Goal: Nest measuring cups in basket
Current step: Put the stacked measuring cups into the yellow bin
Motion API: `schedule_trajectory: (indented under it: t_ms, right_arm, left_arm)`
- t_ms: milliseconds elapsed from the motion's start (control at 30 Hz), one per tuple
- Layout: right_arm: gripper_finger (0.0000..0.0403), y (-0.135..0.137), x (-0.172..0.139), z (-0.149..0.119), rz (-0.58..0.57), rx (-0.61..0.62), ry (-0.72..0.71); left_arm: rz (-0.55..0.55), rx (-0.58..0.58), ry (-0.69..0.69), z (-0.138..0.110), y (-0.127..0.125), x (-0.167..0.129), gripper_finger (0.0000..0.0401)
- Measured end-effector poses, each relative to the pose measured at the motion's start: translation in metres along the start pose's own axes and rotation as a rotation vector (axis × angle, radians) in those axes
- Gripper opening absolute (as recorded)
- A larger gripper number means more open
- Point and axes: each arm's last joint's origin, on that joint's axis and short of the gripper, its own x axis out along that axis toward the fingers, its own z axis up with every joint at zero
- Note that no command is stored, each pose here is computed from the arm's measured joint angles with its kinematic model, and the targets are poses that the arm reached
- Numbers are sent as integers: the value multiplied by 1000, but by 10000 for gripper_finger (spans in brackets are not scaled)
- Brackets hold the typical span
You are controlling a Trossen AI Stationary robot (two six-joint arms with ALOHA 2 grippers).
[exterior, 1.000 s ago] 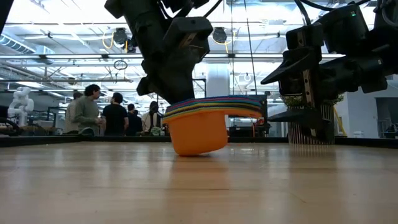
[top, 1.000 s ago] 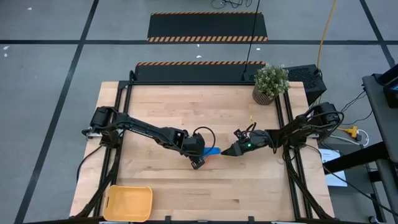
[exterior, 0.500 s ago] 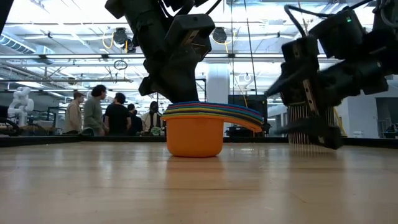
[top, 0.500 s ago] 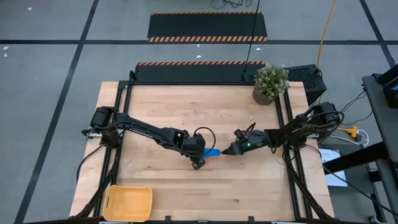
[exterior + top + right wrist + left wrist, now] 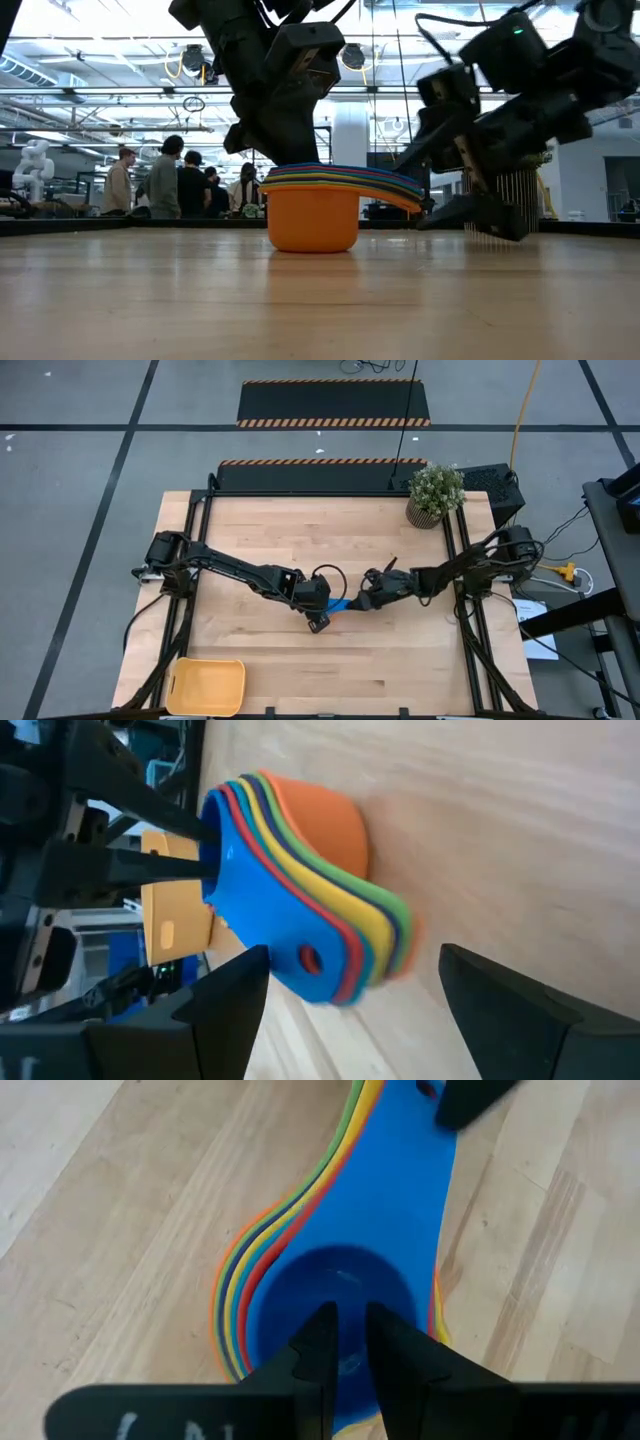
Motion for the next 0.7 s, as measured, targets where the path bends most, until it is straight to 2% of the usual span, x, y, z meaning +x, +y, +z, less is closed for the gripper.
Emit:
schedule_trajectory:
  t_ms: [133,433,700]
  right_arm:
    - [286,2,16,2,30,8,46]
    - [286,4,29,4,197,25,7]
    - [259,4,29,3,209,36,15]
  left_arm:
    - [-1,-4,1,0,0,0,56]
    - [-21,-6,16,-4,-5,0,56]
    - [-24,0,22,-6,-7,0,56]
